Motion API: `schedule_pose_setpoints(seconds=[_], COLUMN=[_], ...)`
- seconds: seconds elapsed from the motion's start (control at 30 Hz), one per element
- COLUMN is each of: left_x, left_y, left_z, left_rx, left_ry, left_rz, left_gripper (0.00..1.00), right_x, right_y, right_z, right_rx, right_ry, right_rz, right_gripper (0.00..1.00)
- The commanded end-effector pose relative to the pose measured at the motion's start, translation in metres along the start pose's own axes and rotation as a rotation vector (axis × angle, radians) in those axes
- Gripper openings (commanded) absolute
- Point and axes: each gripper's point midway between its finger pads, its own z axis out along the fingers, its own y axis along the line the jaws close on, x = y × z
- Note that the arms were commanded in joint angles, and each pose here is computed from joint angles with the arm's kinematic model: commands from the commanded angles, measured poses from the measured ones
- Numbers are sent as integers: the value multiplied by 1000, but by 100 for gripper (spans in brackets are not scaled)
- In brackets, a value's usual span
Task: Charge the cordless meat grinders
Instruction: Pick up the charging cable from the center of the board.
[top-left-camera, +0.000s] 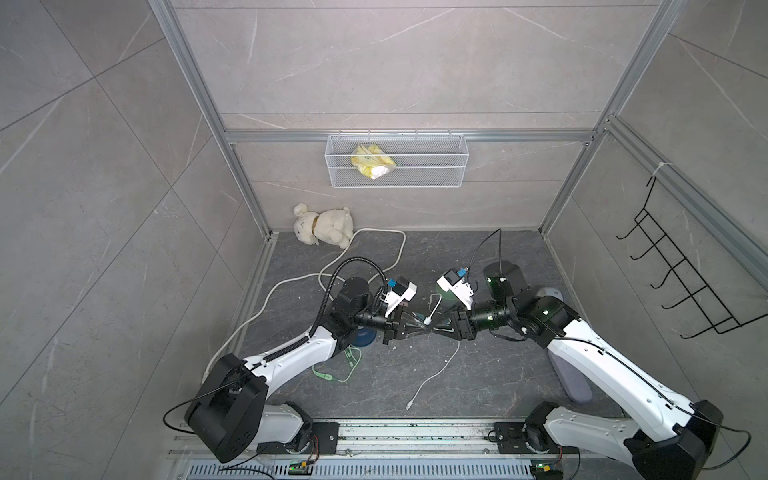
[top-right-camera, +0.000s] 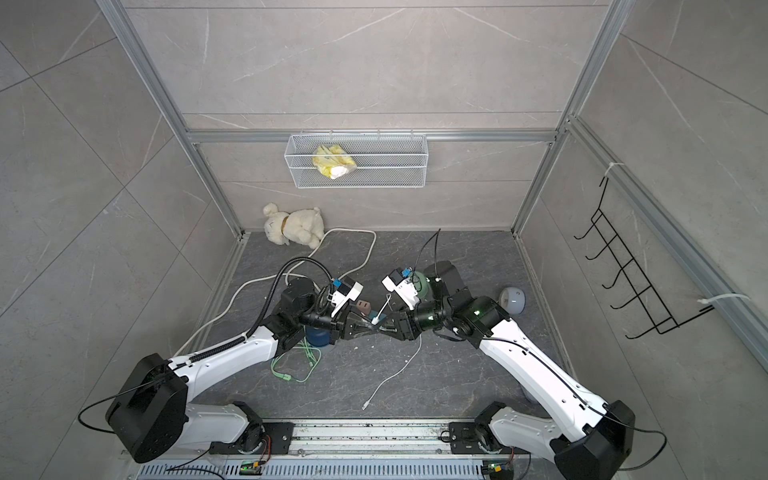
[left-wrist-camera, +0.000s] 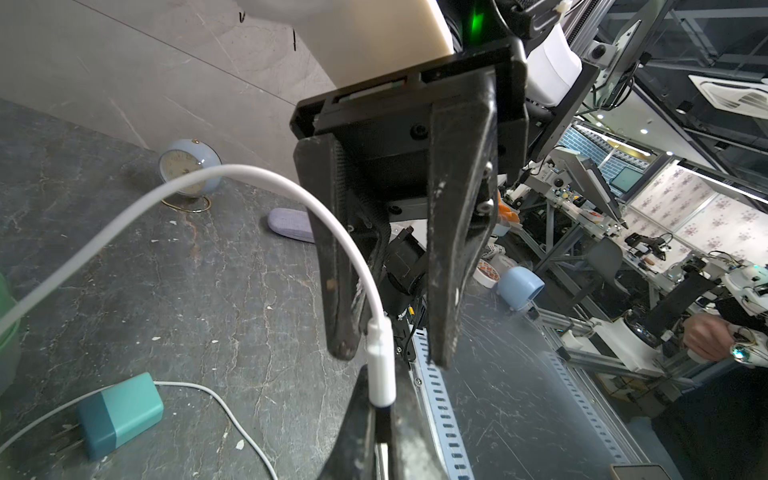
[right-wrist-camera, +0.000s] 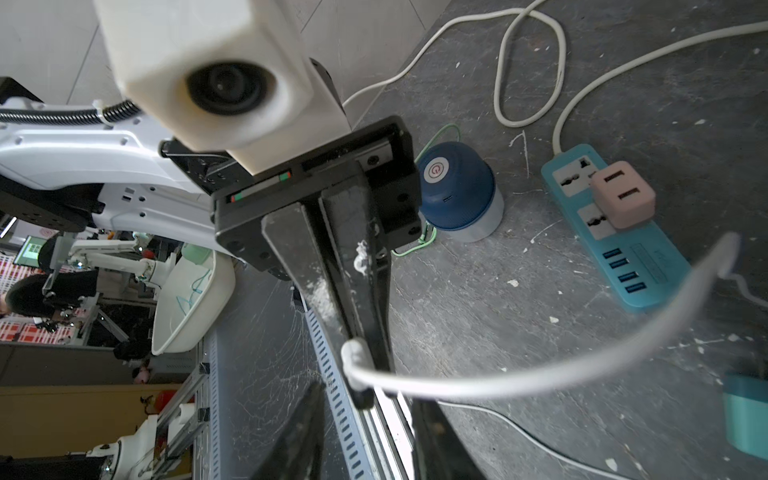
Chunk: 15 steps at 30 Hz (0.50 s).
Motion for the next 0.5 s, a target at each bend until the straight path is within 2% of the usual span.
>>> schedule_pose_setpoints(seconds=[0.0,0.17,0.47], left_x=[-6,-4,-2], left_y=[-9,-14,-16], left_z=[3,8,9], left_rx=[57,92,105], left_ry=[16,29,36], left_rz=[37,33,30], left_gripper=[0,0,0], right_x=[-10,-13,-7], right_y=[10,9,5], right_z=[-2,2,2], right_rx=[-13,-14,4], right_ry=[-10,-11,7], right_rz=[-69,-74,-68], right_gripper=[38,37,16])
